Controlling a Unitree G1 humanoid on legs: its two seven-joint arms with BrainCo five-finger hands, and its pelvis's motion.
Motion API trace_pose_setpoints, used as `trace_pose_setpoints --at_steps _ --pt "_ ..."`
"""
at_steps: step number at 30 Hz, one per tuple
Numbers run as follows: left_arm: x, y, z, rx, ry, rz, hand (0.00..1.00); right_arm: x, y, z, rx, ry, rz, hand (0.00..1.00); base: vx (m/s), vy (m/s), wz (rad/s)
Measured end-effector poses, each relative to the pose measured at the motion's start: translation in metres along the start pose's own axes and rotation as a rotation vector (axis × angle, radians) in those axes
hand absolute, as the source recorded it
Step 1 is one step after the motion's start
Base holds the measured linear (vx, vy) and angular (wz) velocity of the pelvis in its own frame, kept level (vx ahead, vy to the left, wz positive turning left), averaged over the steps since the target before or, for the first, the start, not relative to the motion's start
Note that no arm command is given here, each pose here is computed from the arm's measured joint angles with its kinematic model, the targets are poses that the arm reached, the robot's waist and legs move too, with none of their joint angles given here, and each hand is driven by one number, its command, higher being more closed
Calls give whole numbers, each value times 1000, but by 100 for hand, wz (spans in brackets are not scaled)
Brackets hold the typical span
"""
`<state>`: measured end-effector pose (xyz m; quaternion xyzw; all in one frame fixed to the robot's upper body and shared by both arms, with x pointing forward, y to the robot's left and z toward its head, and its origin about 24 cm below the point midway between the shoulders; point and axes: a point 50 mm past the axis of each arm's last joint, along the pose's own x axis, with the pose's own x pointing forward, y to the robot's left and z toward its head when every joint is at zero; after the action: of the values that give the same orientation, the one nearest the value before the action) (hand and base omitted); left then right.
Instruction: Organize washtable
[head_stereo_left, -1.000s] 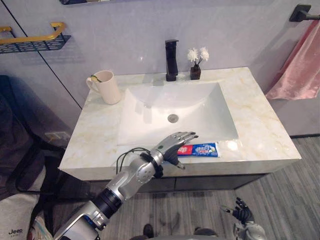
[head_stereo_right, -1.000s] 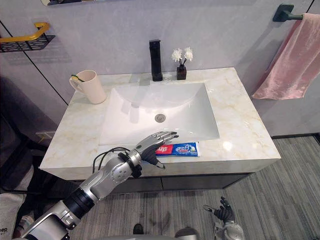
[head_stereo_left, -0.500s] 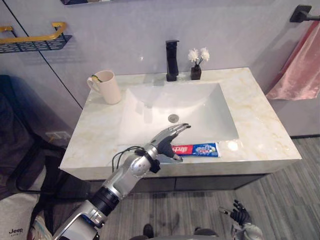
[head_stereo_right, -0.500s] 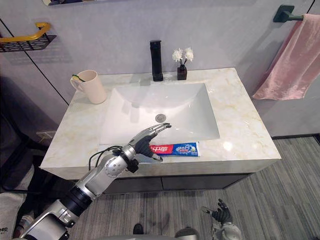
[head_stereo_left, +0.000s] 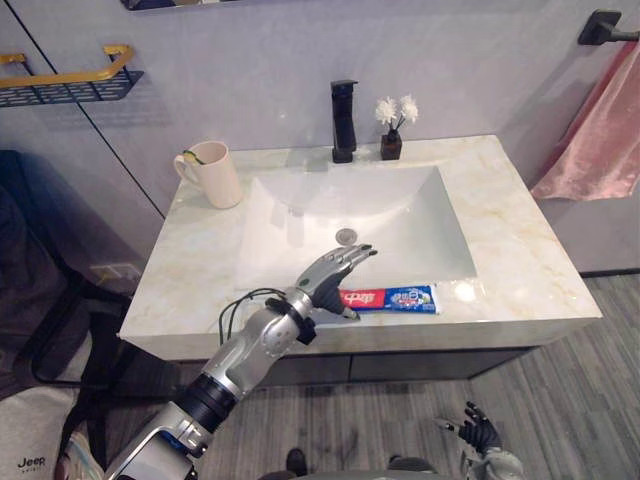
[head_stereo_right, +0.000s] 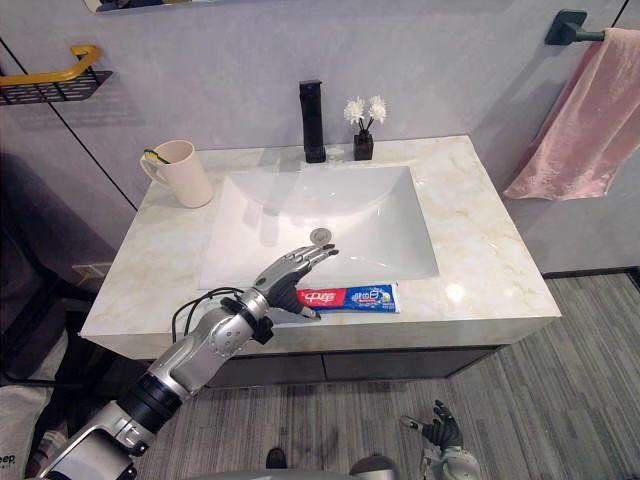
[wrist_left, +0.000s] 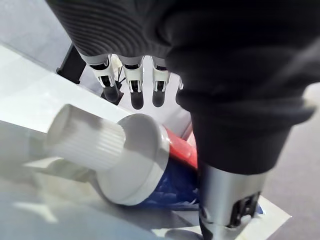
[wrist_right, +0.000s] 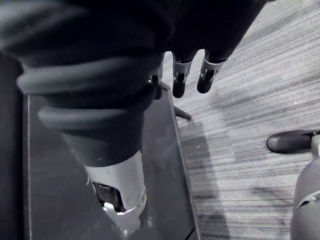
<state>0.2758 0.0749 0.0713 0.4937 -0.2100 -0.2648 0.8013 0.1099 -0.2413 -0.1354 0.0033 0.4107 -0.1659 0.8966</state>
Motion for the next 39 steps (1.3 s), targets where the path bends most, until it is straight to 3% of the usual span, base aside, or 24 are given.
trace_pose_setpoints --at_steps 15,25,29,33,34,39 --pt "3 10 -11 99 21 -10 100 1 -1 3 6 -14 -5 0 -3 -4 -4" --pt "-10 7 -25 79 98 -6 100 0 -8 2 65 -13 -51 0 -49 -12 -7" --pt "-20 7 -31 50 146 18 100 -8 -33 2 195 -45 -189 0 -38 -11 -2" --pt "-35 8 -34 -8 213 86 100 -21 -79 19 370 -169 -435 0 -17 -22 -2" --pt "-38 12 -32 -42 228 144 100 -31 -102 38 428 -276 -543 0 -12 -13 -11" --pt "-39 40 -15 -87 183 332 100 -64 -136 106 481 -623 -660 0 -7 -10 -9"
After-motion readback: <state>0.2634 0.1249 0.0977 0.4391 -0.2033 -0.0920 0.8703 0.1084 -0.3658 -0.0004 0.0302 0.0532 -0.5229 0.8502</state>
